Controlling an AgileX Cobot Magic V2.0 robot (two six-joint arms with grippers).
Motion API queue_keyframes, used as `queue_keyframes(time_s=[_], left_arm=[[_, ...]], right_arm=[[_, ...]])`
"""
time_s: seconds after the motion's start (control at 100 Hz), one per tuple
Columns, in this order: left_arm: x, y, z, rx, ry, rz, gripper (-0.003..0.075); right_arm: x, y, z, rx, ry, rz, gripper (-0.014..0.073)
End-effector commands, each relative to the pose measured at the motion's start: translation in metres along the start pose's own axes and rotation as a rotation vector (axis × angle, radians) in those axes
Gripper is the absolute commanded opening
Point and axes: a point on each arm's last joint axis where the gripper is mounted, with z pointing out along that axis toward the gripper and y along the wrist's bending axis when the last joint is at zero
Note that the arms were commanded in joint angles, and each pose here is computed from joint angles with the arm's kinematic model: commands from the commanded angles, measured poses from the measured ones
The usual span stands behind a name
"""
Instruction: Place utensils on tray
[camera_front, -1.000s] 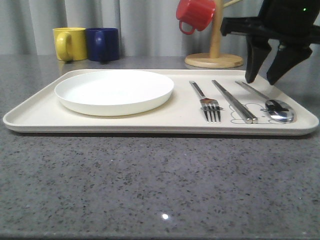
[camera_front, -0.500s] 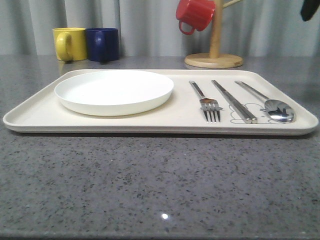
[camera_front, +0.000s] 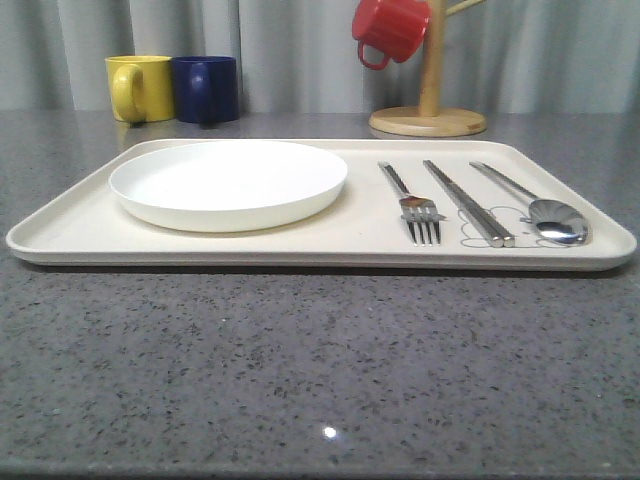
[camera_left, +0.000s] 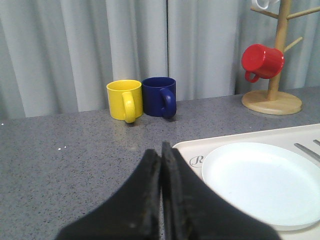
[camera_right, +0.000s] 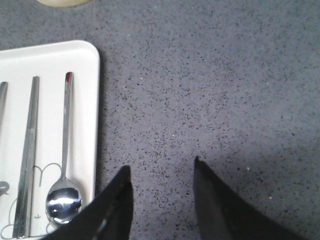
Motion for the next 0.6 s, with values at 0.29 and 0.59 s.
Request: queue_keyframes(time_s=[0.29,0.59], left_arm=[[-0.015,0.002,-0.001,-0.02,-0.098,-0.018,-0.0018],[-0.015,0.002,-0.001,-0.02,-0.098,-0.018,-0.0018]], right_arm=[[0.041,-0.012,-0.05,-0.109,-0.39,-0.022,0.0309],[0.048,-0.014,-0.059,-0.131,-0.463,-0.023,0.0047]])
